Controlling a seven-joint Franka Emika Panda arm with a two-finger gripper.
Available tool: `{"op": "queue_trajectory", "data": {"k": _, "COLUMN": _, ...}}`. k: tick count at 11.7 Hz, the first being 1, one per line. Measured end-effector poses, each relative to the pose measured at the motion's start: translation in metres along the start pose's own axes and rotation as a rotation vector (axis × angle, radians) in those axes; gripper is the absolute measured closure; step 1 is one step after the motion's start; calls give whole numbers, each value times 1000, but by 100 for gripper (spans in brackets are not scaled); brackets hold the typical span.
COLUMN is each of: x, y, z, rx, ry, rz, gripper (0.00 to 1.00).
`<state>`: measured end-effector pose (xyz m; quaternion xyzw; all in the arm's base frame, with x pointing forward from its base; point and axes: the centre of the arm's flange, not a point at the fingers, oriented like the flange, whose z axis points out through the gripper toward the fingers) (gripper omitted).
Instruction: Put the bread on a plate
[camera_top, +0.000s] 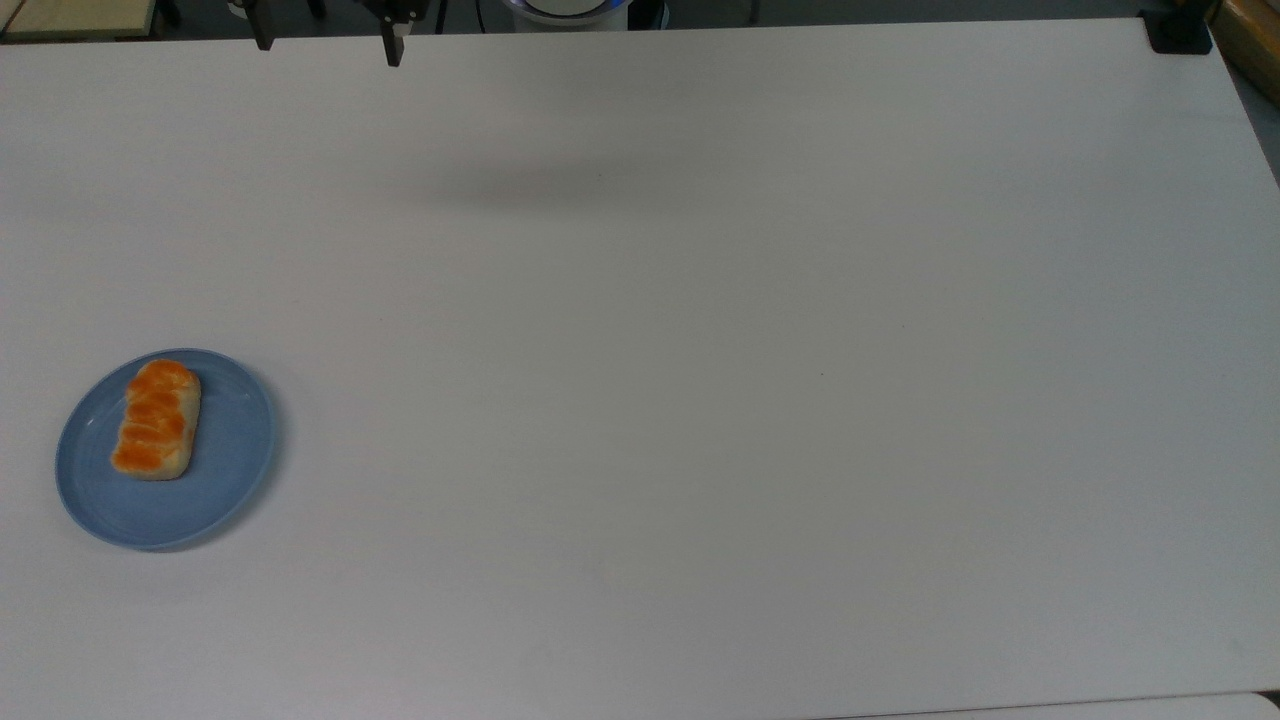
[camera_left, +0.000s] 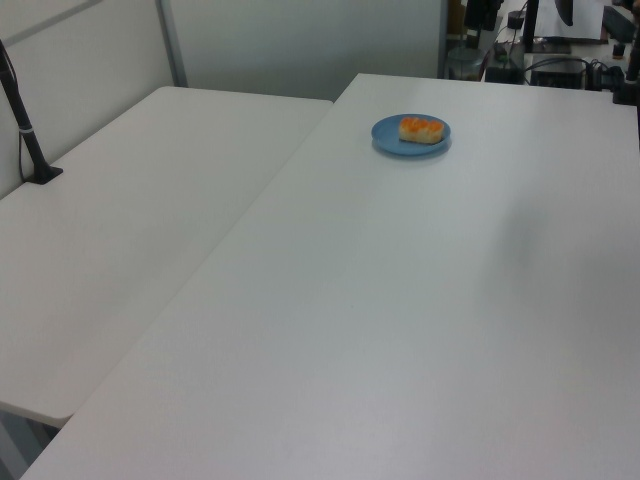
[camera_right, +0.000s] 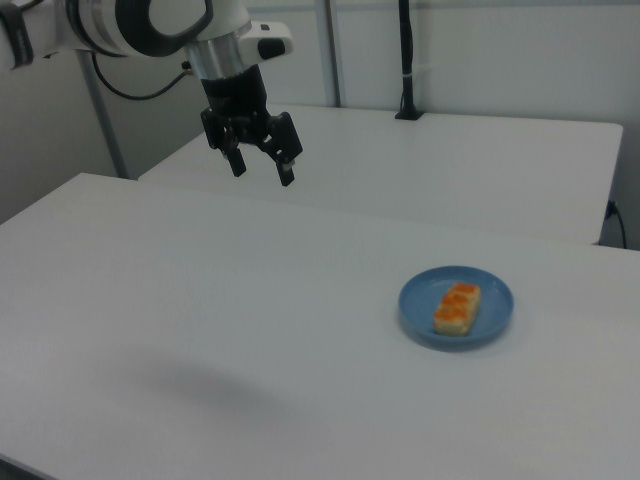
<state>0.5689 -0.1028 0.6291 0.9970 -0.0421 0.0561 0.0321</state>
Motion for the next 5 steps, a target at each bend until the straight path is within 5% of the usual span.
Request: {"op": "queue_trajectory", "data": {"k": 5, "x": 1, "y": 1, "z": 4, "rx": -1, "ry": 7, "rz": 2, "gripper": 0}}
